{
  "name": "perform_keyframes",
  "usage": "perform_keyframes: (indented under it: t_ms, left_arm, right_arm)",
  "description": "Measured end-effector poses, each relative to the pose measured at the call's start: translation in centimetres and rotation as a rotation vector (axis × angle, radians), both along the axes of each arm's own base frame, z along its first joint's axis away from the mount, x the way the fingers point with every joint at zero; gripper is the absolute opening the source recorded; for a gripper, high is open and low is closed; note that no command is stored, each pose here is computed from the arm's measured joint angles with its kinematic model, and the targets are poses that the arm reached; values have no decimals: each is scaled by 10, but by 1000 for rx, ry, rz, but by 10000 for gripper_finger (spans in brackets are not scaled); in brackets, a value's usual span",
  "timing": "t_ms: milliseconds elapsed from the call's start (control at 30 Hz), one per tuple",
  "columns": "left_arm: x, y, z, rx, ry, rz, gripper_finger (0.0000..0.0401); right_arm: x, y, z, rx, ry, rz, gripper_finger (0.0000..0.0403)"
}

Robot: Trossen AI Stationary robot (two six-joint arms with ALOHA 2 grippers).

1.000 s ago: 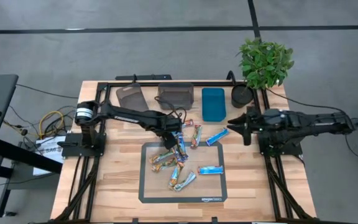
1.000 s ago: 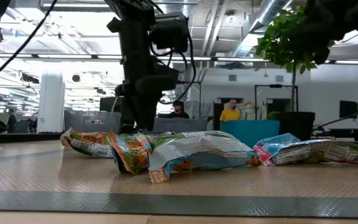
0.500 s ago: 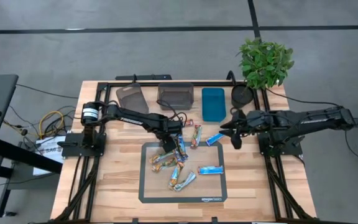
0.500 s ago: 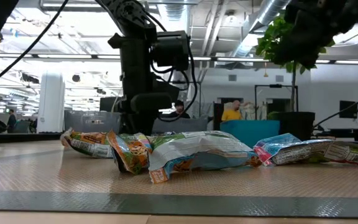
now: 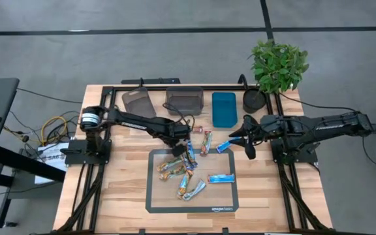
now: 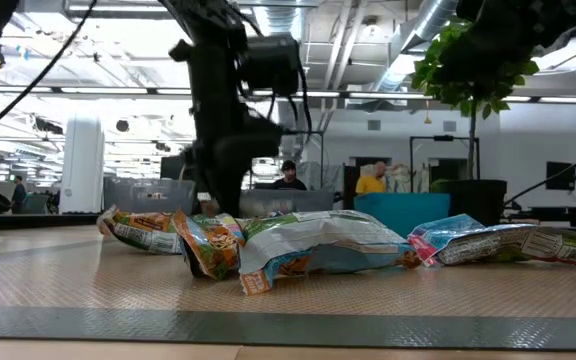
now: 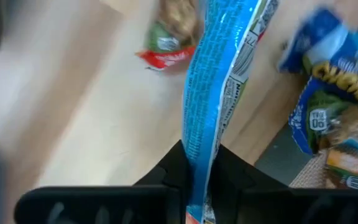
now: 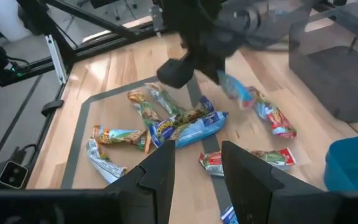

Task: Pick and place Granola Bars by type
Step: Put the red granola bar into the left black bin, then put the red granola bar into the left black transparent bin

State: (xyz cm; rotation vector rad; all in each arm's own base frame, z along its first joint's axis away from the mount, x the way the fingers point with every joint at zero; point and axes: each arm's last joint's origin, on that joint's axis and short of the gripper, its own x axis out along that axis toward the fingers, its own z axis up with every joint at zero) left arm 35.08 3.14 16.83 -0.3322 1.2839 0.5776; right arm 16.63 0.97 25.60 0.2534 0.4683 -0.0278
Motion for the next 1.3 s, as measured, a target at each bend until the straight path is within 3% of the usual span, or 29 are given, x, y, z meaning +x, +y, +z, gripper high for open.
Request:
perform_keyframes:
  t_ms: [200,300,467,567,833,1000,1300]
  left_arm:
    - [-34,10,49,101,-3,208,41]
    - [-60,19,72,171,22,373,39]
    - [-100,42,100,269,60,601,28]
    - [-114,63,105,252,85,677,31]
    - [-133,102,104,218,164,724,62]
    - [-134,112,103,183,140,703,93]
    - [-133,114,103,176,113,710,168]
  right_arm:
    - [7,-1,12,-75,-138,-6,122]
    - [14,-4,15,-152,-193,-109,122]
    - [31,-14,25,-244,-171,-250,122]
    - [43,-21,32,-269,-142,-277,122]
    - [66,-39,59,-310,-159,-333,122]
    - [69,-42,69,-375,-166,-302,122]
    - [69,-43,70,-380,-169,-306,122]
